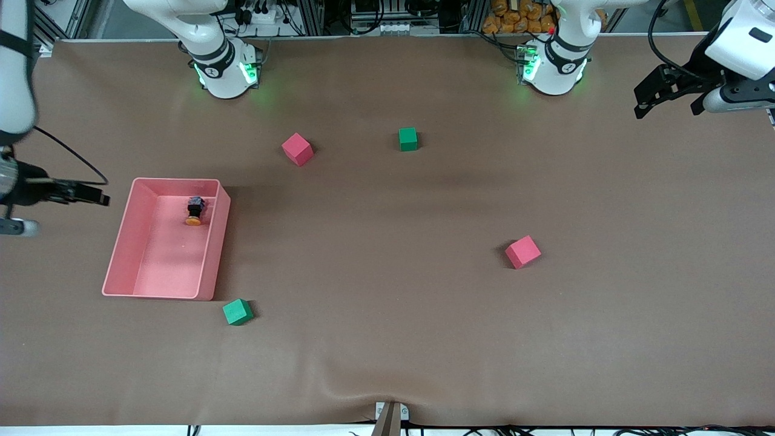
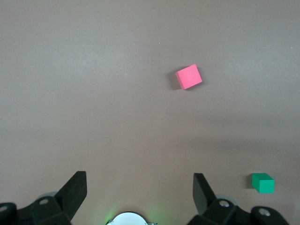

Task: Place and upright button with both arms
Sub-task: 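Reach the right gripper into the pink tray toward the yellow button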

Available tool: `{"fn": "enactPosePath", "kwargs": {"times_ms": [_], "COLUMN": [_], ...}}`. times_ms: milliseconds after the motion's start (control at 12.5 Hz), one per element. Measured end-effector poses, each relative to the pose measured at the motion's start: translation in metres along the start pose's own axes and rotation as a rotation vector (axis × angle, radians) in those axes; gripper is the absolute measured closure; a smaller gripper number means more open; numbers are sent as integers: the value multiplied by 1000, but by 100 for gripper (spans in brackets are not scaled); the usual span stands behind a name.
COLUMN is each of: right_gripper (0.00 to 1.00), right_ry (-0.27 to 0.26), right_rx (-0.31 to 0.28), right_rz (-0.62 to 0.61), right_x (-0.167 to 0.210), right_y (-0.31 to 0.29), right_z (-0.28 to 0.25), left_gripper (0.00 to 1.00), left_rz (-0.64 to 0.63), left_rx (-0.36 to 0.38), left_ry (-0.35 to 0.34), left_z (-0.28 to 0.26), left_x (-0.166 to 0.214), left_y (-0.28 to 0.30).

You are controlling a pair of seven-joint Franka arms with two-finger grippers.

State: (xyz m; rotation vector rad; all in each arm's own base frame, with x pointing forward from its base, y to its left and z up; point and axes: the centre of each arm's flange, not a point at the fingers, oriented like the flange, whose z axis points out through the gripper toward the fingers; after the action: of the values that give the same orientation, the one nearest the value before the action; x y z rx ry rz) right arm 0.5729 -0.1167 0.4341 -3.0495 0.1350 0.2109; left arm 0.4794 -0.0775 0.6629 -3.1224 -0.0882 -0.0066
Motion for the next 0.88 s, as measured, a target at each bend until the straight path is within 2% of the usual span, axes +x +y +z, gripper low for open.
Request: {"fn": "enactPosePath", "kwargs": {"times_ms": [399, 639, 878], "right_gripper": [0, 0, 0], "right_ry": [116, 112, 94], "right_rx": [-36, -51, -56], "right_rz": [-44, -59, -63], "right_x": [-12, -31, -34], "right_y": [-23, -27, -28], "right_z": [117, 166, 187], "left_gripper": [0, 0, 0], "left_rz": [0, 0, -1], "left_rx": [0, 0, 0], "left_ry": [-3, -3, 0], "left_z": [1, 1, -1], "left_x": [0, 0, 0], "left_y": [0, 0, -1]}}
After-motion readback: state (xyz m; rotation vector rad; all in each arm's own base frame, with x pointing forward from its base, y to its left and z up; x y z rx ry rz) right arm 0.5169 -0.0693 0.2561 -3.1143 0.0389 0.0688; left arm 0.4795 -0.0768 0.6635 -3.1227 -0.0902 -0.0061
